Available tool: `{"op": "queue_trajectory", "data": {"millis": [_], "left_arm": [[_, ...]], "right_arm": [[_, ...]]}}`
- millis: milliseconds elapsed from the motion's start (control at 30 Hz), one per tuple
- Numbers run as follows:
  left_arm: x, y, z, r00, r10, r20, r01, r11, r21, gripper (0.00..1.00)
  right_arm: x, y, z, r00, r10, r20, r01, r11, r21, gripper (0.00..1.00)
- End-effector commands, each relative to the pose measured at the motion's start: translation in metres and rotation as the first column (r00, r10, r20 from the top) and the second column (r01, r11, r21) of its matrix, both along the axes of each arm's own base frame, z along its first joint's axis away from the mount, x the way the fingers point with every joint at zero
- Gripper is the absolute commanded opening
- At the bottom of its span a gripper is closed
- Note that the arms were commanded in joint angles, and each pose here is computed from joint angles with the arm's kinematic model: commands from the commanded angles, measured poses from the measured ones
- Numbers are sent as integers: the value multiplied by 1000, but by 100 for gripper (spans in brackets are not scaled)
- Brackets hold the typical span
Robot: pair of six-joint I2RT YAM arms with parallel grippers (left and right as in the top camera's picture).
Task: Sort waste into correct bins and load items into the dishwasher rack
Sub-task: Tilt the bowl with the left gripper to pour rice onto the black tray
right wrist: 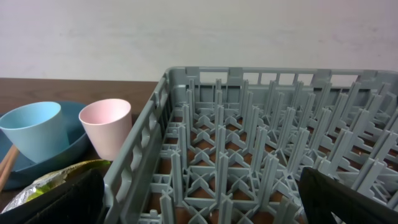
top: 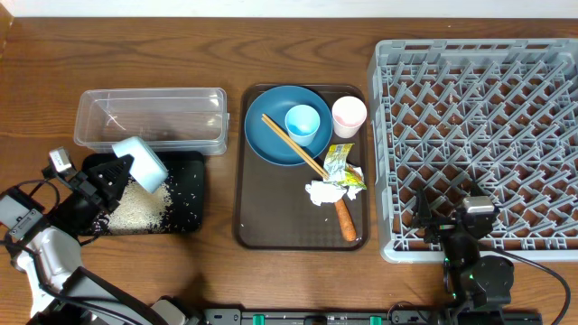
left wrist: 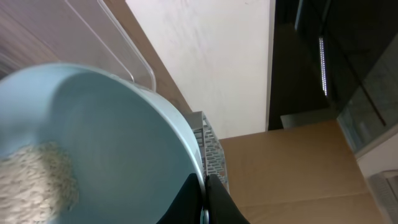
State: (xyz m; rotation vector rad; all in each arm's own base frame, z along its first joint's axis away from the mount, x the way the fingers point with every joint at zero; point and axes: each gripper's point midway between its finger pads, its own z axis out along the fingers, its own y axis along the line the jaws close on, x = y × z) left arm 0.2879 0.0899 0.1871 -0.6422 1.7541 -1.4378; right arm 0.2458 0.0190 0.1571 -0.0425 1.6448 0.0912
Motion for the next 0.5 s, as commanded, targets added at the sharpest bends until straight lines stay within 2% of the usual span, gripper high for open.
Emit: {"op": "queue_trajectory", "data": {"millis": [0,467], "left_arm": [[-3,4,3,999,2,43,-3,1000,17,6],[-18,42,4,989,141,42,-141,990,17,6]], "right_arm": [[0,1,0,1000,8,3,-8,1000,-18,99],[0,1,0,1000,8,3,-8,1000,-18,99]]}}
